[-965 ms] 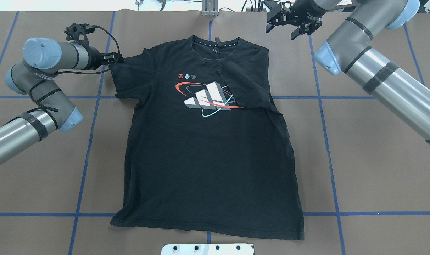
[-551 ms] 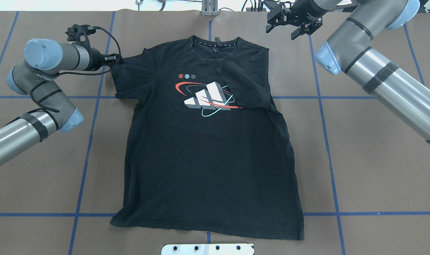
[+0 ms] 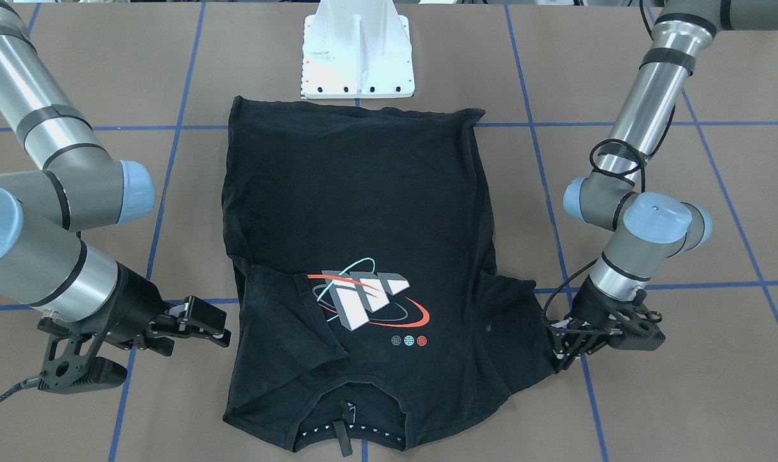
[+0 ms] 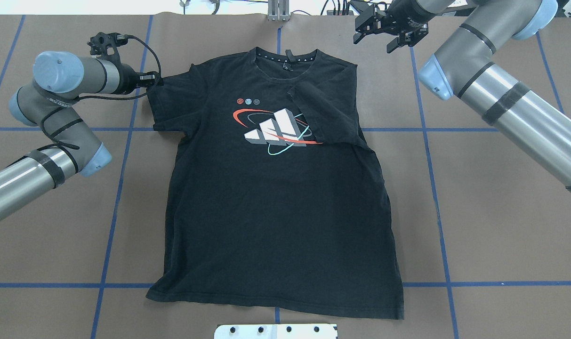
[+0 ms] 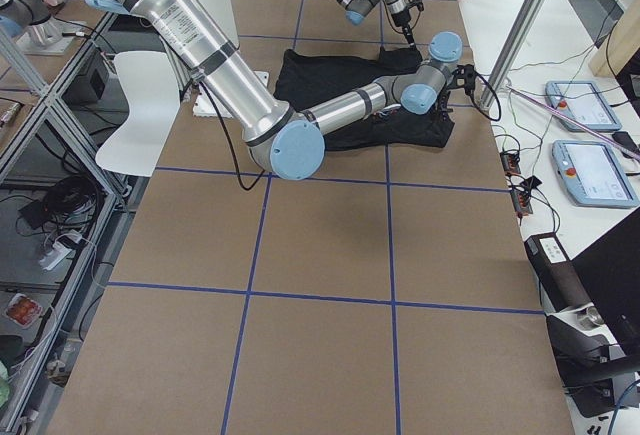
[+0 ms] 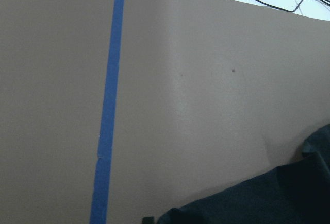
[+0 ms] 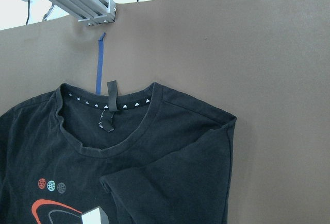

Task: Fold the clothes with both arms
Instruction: 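Reach the left gripper to the sleeve nearest it while the right arm withdraws, then fold the sleeve inward over the shirt body with the left gripper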

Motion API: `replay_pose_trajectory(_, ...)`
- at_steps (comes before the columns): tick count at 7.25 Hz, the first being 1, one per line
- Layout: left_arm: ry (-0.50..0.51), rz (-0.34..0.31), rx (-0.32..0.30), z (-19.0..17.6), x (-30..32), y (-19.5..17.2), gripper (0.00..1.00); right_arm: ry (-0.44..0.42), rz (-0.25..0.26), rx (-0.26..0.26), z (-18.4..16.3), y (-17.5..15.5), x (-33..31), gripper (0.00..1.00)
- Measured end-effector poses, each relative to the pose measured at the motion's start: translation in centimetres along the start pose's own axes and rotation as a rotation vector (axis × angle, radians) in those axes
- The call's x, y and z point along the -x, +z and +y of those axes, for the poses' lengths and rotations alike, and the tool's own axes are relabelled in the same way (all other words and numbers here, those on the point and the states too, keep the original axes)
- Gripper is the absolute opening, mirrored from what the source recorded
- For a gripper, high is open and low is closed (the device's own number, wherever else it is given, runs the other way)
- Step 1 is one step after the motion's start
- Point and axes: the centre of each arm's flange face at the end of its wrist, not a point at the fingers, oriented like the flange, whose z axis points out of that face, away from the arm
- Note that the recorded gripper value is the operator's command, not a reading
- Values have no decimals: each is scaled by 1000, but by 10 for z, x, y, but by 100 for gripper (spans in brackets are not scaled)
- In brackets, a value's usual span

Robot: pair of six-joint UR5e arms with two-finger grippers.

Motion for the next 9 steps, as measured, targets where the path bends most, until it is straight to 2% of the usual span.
replay_pose_trajectory(3, -30, 26, -2, -23, -6, -18, 0, 1, 5, -5, 0, 0, -2, 100)
replay_pose_trajectory(5, -66, 50, 40, -33, -27, -54, 0, 2, 6, -5, 0, 1, -2, 100)
replay_pose_trajectory(6, -120, 45, 58, -32, -48, -76, 0, 3, 7, -5, 0, 1, -3, 100)
replay_pose_trajectory(8, -270, 53, 114, -7, -112, -104, 0, 4, 8, -4, 0, 2, -5, 100)
replay_pose_trajectory(9, -316, 63, 150, 15, -141, -102, 0, 5, 9, -3, 1, 3, -7, 100)
